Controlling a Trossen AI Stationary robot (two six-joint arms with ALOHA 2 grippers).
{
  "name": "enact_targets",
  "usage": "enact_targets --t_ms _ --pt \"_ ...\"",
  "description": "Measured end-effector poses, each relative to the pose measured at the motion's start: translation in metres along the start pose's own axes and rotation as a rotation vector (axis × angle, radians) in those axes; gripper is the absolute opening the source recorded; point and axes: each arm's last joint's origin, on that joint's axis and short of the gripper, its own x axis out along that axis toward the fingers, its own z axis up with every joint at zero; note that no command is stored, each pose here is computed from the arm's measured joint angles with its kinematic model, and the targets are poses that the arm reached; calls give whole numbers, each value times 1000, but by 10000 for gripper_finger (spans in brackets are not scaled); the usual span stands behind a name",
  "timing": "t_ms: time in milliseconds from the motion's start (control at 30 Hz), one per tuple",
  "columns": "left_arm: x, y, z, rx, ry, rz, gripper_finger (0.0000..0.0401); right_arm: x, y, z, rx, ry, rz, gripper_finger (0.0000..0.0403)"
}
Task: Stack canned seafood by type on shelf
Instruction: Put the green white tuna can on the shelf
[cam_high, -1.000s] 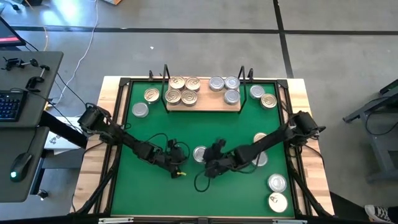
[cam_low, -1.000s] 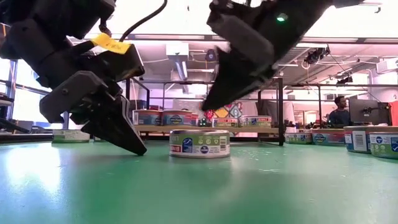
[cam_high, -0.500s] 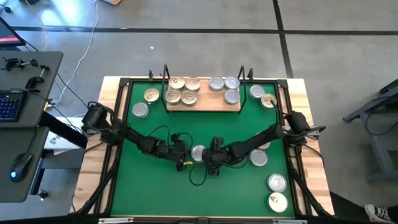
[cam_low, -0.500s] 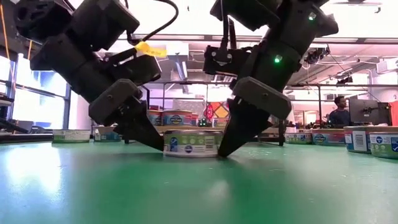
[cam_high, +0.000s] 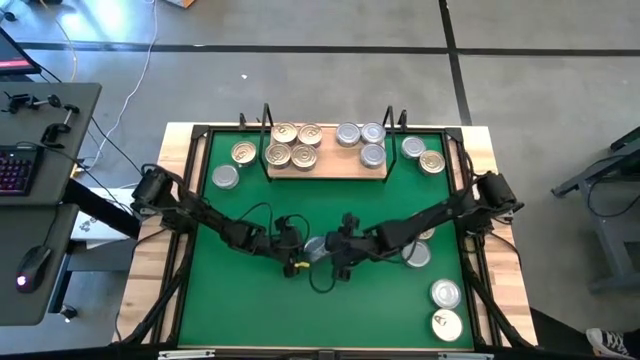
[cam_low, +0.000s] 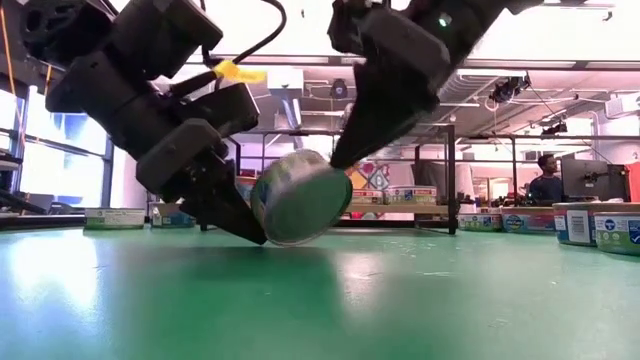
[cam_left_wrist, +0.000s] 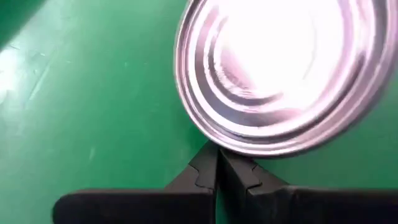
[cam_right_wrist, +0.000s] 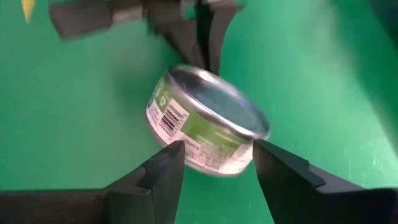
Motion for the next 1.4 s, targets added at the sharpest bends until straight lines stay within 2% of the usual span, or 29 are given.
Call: enact_targets --t_ms 333,533,767,867,1033,1133,1200,1267,1333,1400 --pt "-7 -14 -7 -67 10 -19 0 2 3 11 79 -116 28 185" --pt "-13 -30 -3 -116 -34 -113 0 6 -2 17 109 -165 21 185" --pt "-19 -38 -12 -112 -14 -96 0 5 -3 16 76 -173 -41 185" --pt "-19 -38 -14 -103 -5 -83 0 -12 3 15 34 -182 -93 185" --pt "-19 -38 -15 -101 -4 -83 0 -61 -6 -3 51 -23 -216 185" --pt "-19 -37 -14 -93 -13 -71 0 -78 -31 -17 121 99 -420 185" --pt "-18 -36 -13 -84 -29 -61 0 -79 -52 -22 163 170 -546 184" --pt "-18 -35 -10 -87 -44 -62 0 -72 -72 -23 192 239 -614 184" --pt "-17 -34 -8 -84 -55 -63 0 -61 -86 -21 185 295 -627 183" --pt "-17 -34 -8 -81 -56 -63 0 -50 -95 -19 177 344 -579 183"
